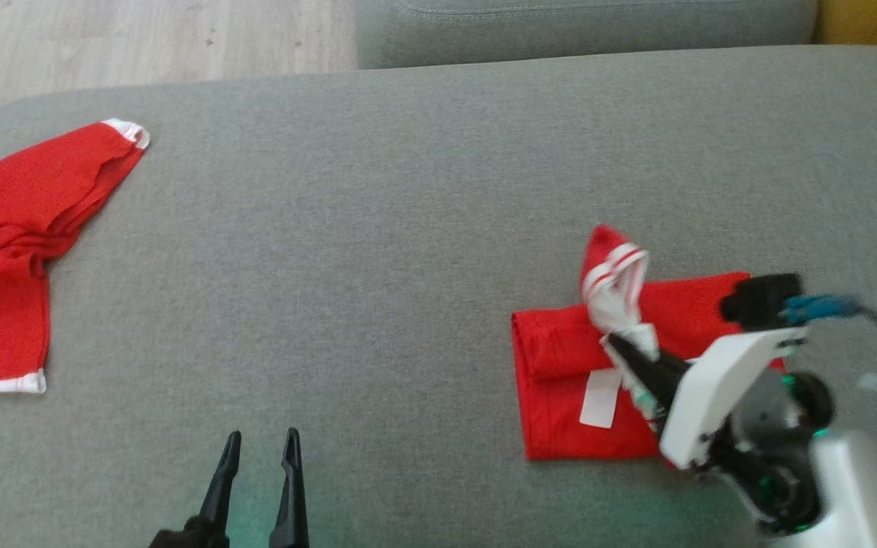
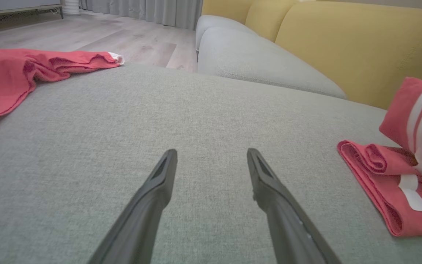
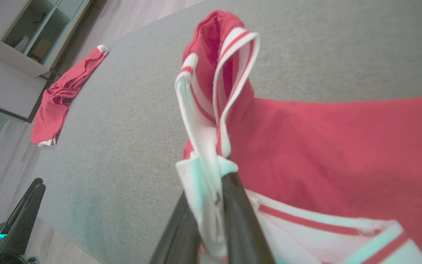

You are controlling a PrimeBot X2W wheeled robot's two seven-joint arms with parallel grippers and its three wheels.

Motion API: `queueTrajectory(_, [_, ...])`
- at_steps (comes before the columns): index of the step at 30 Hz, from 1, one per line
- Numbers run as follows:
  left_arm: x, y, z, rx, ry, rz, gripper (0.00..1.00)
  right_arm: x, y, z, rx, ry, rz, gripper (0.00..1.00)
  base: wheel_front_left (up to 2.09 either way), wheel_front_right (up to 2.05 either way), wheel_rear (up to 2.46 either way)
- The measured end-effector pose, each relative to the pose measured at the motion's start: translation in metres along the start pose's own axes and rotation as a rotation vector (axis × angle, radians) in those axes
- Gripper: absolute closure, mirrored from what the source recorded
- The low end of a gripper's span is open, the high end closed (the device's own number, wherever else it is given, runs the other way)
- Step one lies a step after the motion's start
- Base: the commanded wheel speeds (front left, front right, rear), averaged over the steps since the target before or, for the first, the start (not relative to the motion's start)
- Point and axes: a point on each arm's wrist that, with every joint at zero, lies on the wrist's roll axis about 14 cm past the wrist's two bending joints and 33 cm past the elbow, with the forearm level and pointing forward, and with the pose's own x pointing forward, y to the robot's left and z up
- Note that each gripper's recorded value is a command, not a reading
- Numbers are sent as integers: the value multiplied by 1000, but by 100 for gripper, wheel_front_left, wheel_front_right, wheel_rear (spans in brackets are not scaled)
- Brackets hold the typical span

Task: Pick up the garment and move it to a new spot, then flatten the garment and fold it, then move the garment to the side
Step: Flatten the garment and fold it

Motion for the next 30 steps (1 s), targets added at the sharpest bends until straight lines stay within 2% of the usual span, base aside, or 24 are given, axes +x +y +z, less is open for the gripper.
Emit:
queueTrajectory(5, [-5,6,-4,0,9,24,0,20,16,-19,-2,18,40,100,0,0,0])
queueTrajectory(12, [-7,8,-4,-1,7,29,0,28,19,-25,23,-3,55,100,0,0,0])
queueTrajectory(13, [-7,7,-4,-1,8,29,0,28,24,-23,40,-19,76,91,0,0,0])
queueTrajectory(14, [-7,7,-4,-1,7,28,0,29,29,-21,59,-36,101,19,0,0,0])
queueTrajectory(15, [-7,7,-3,-1,6,26,0,28,36,-19,81,-52,131,0,0,0,0])
queueTrajectory(18, [-7,5,-2,1,2,21,0,21,54,2,80,-165,188,0,0,0,0])
queueTrajectory(22, [-5,1,-1,3,-2,5,0,5,63,33,-10,-327,179,0,0,0,0])
queueTrajectory(26, [-5,-4,2,8,-14,-12,0,-23,41,64,-195,-508,56,0,0,0,0])
queueTrajectory(28, [-5,-5,3,11,-18,-16,0,-30,30,69,-214,-545,15,0,0,0,0])
queueTrajectory(29, [-6,-6,5,13,-26,-22,0,-44,5,70,-267,-594,-80,0,0,0,0])
queueTrajectory(30, [-6,-6,5,13,-26,-22,0,-44,5,70,-267,-594,-80,0,0,0,0])
